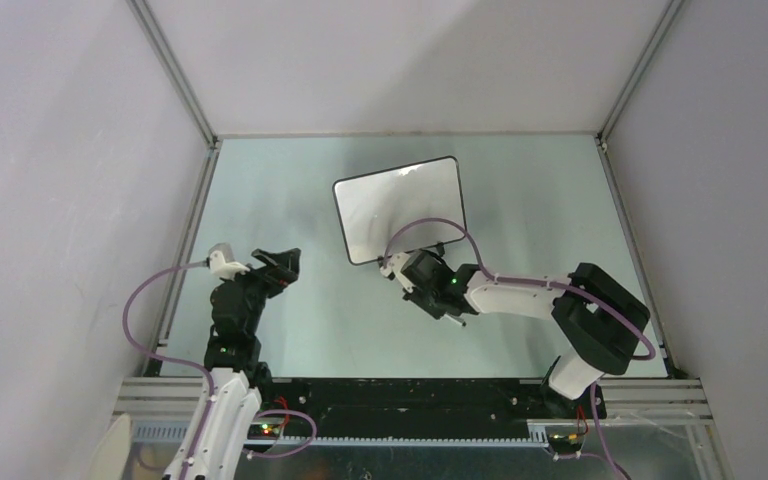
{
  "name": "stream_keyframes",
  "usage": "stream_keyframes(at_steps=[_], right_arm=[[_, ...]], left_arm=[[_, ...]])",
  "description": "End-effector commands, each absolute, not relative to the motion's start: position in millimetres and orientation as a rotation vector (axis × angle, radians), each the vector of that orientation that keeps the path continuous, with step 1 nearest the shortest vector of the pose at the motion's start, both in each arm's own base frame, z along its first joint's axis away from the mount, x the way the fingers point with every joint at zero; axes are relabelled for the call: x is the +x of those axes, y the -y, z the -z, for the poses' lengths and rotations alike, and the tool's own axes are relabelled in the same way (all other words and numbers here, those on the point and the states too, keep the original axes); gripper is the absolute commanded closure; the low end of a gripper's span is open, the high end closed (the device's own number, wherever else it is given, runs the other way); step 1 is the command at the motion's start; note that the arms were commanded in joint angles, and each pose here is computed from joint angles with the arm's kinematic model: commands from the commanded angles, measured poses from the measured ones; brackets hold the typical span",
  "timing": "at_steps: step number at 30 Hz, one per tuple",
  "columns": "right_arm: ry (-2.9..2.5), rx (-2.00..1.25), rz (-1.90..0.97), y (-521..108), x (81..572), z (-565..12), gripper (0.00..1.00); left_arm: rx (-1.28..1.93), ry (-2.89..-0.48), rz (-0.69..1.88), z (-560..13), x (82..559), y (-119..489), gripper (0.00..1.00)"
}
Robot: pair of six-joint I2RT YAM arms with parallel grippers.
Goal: Write a sentence on the whiteboard
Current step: Pick up the whiteboard marker at the center of the board.
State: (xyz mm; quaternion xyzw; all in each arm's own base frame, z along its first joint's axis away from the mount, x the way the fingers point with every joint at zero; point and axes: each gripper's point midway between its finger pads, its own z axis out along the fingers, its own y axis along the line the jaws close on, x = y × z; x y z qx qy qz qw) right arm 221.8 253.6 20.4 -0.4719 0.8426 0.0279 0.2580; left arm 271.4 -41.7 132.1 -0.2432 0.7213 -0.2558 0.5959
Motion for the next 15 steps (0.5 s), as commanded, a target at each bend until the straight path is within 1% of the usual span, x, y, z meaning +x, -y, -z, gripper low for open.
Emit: stream_keyframes(at_steps=[1, 3, 6, 10, 13, 15], right_arm=[[-2.243, -1.226, -0.192, -268.9, 229.8, -43.0, 1.00], [-2.228, -1.170, -0.300, -275.2, 231.1, -59.7, 1.00], [-2.181, -1.095, -0.464, -287.5, 230.9, -85.5, 1.00], [-2.138, -0.975, -0.681, -302.8, 228.4, -119.1, 1.00], [-2.103, -0.922, -0.826, -315.9, 221.0, -140.4, 1.00], [-2.076, -0.890, -0.918, -326.0, 216.1, -153.7, 1.00]], left_arm=[[-0.500, -1.607, 0.706, -161.9, 274.2, 57.4, 0.02], [-0.489, -1.608, 0.780, -164.3, 272.4, 67.5, 0.02], [-0.430, -1.602, 0.960, -178.4, 264.5, 94.1, 0.02], [-0.402, -1.643, 1.128, -191.8, 252.5, 124.6, 0.01], [-0.378, -1.622, 1.236, -208.6, 243.4, 144.1, 0.00], [-0.365, -1.594, 1.306, -220.6, 236.7, 155.9, 0.04]])
